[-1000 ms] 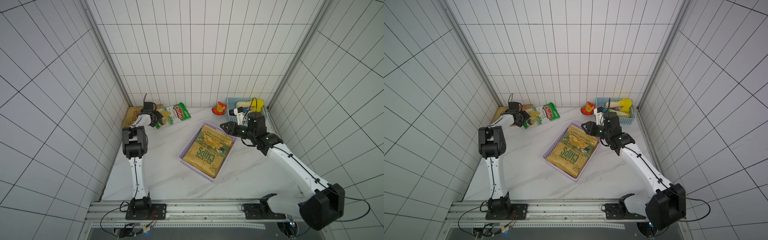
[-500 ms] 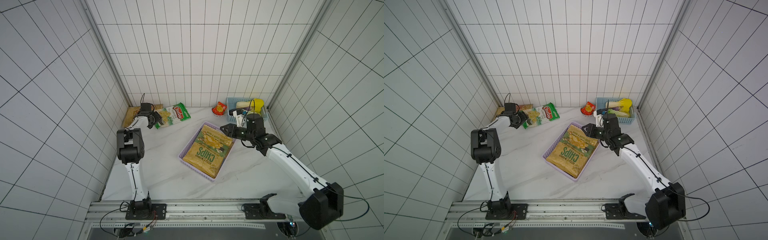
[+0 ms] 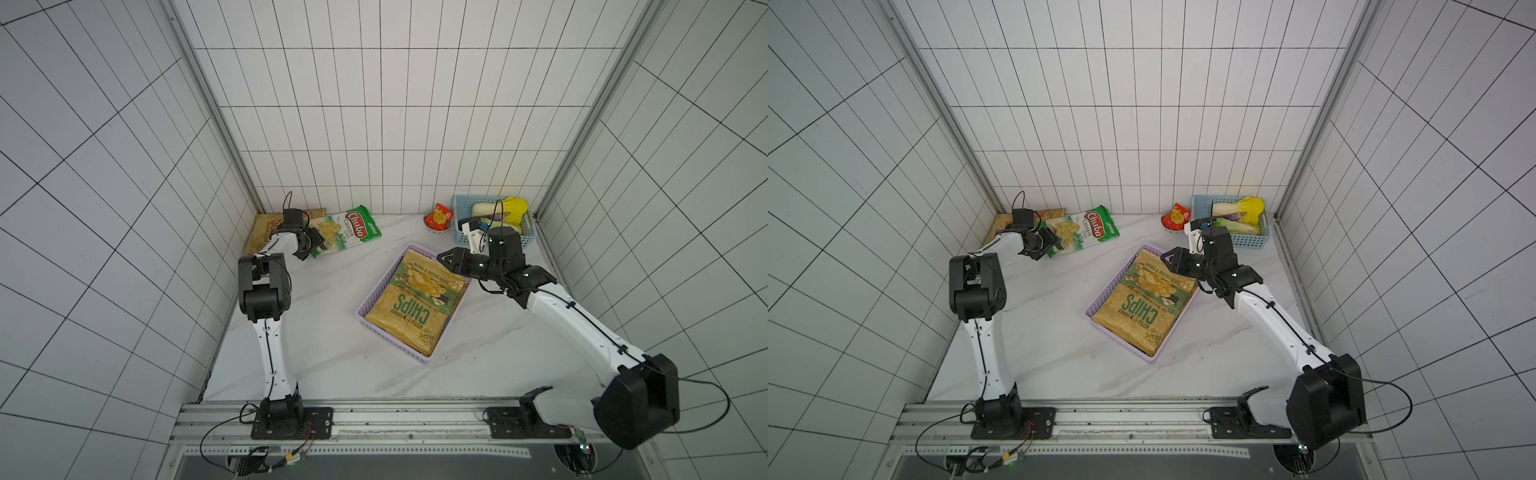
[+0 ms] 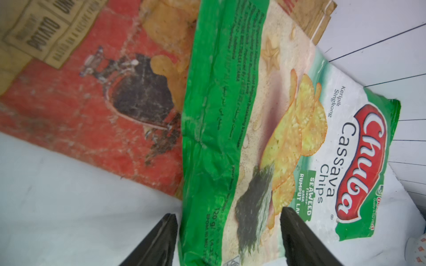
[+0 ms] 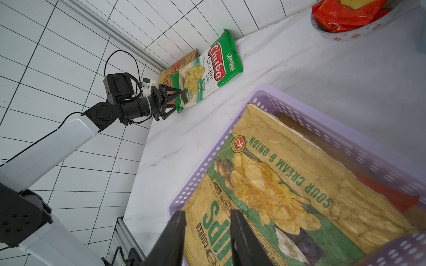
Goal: Put the potato chips into the basket
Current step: Pick up the potato chip from the center of the board.
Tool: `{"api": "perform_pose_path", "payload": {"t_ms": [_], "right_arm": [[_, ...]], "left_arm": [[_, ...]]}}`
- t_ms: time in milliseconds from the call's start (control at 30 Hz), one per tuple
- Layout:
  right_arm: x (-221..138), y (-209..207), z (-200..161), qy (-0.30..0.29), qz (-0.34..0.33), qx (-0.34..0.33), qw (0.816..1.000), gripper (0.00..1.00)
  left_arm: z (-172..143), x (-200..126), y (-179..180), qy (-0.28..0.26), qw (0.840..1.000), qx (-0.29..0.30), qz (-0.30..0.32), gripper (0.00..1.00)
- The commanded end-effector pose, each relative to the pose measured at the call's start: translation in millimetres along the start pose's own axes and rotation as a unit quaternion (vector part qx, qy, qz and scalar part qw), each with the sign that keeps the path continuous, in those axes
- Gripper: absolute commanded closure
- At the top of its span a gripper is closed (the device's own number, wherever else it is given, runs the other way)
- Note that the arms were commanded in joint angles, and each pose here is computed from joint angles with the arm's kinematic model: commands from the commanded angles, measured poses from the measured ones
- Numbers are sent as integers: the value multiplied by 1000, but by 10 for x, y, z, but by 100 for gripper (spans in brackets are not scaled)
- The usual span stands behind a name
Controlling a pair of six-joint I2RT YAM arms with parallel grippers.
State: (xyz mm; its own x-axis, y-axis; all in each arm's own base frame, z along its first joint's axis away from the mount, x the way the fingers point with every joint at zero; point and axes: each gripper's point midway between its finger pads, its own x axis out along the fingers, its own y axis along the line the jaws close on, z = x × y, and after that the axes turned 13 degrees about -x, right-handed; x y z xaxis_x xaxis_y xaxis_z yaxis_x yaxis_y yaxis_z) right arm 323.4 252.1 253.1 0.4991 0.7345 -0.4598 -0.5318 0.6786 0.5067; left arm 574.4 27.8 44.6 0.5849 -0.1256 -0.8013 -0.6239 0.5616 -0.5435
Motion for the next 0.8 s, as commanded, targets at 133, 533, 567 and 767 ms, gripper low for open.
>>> {"api": "perform_pose_path", "payload": {"t_ms": [133, 533, 567, 767], "right_arm": [[-8, 98, 61, -10, 16, -7, 1000, 64], [-29, 121, 35, -9, 22, -9, 1000, 64], [-23, 119, 26, -7, 22, -9, 1000, 64], [13, 129, -16, 1, 31, -8, 1000, 64]], "left_arm": [[-64, 166, -6, 27, 1000, -8, -7, 48], [-64, 25, -149, 34, 999, -7, -34, 100], [-71, -15, -173, 34, 999, -5, -39, 100], [-43, -447, -439, 24, 996, 11, -90, 100]]}}
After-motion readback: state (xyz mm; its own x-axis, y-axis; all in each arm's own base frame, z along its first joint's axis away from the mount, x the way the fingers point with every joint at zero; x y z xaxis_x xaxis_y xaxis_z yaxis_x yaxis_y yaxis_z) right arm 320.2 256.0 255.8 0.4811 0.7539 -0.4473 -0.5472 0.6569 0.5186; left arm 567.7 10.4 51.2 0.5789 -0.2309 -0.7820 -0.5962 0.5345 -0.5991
